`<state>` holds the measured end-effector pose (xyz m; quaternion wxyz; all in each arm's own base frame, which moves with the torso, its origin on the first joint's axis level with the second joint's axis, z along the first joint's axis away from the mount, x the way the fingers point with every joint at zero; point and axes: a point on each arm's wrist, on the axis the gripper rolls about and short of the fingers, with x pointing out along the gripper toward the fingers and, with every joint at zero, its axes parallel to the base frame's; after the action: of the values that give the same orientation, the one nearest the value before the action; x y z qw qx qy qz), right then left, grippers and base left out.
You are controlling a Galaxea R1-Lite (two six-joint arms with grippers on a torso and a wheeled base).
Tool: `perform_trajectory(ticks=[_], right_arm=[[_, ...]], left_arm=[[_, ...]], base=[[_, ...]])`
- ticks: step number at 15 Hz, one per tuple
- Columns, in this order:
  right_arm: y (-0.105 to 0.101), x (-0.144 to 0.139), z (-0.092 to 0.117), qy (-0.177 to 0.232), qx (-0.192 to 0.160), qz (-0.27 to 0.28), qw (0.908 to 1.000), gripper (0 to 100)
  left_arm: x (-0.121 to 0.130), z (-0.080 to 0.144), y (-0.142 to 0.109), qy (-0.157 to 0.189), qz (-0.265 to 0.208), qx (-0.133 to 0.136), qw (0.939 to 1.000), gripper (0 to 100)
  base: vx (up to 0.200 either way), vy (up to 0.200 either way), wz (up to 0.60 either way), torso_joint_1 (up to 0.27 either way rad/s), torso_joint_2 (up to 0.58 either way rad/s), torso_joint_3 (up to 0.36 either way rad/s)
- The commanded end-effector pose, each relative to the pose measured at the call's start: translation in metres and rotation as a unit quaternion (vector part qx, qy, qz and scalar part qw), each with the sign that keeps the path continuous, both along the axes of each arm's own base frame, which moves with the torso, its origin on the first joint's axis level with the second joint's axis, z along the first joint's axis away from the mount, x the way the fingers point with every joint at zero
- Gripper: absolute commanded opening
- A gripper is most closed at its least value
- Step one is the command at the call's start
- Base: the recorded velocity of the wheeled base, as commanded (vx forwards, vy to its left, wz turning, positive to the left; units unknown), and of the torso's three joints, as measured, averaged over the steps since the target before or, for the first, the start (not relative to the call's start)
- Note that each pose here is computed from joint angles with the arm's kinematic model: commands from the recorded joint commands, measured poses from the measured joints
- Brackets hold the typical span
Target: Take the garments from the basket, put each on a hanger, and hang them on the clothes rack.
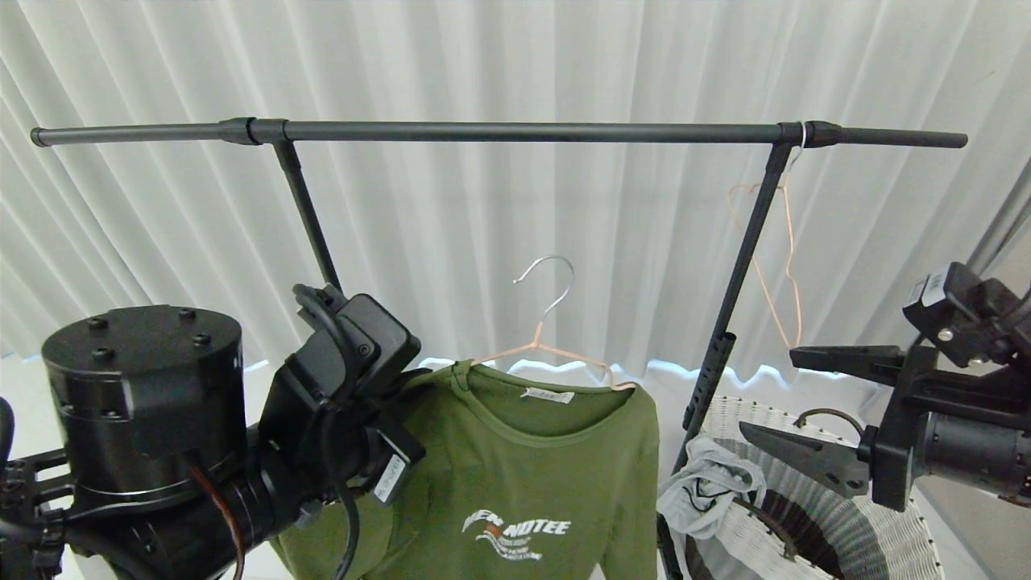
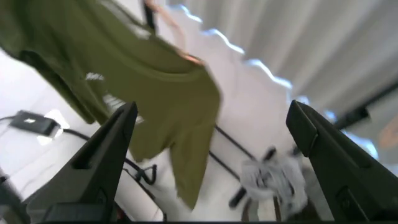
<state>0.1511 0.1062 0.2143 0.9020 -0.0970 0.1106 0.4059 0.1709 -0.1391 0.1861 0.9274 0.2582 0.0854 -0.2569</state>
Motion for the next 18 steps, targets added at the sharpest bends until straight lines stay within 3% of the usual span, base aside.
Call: perform_trajectory(ticks=[1, 6, 9, 11, 13, 18], right_arm=[[0.006, 0.007, 0.005, -0.011, -0.005, 0.029, 0.9995, 100], [0.028, 0.034, 0.024, -0.019, -0.033, 0.117, 0.9925, 100], [0.037, 0.049, 0.040, -0.034, -0.071, 0.164, 0.9832, 100], [0.045, 0.057, 0.039, -0.038, -0.094, 0.200, 0.9746, 100], [0.053, 0.064, 0.030, -0.041, -0.113, 0.234, 0.9647, 100], [0.058, 0.069, 0.020, -0.014, -0.110, 0.255, 0.9606, 100]], left_arm=[[0.000, 0.002, -0.001, -0.007, -0.006, -0.008, 0.9999, 0], [0.006, 0.011, -0.008, -0.055, -0.066, -0.061, 0.9944, 0], [0.003, 0.010, -0.007, -0.055, -0.090, -0.065, 0.9923, 0], [0.001, 0.013, -0.008, -0.055, -0.115, -0.071, 0.9892, 0], [-0.001, 0.014, -0.008, -0.070, -0.141, -0.060, 0.9857, 0], [-0.003, 0.016, -0.009, -0.081, -0.155, -0.055, 0.9831, 0]], base=[[0.000, 0.000, 0.00, 0.000, 0.00, 0.000], [0.000, 0.000, 0.00, 0.000, 0.00, 0.000], [0.000, 0.000, 0.00, 0.000, 0.00, 0.000], [0.000, 0.000, 0.00, 0.000, 0.00, 0.000], [0.000, 0.000, 0.00, 0.000, 0.00, 0.000], [0.000, 0.000, 0.00, 0.000, 0.00, 0.000]])
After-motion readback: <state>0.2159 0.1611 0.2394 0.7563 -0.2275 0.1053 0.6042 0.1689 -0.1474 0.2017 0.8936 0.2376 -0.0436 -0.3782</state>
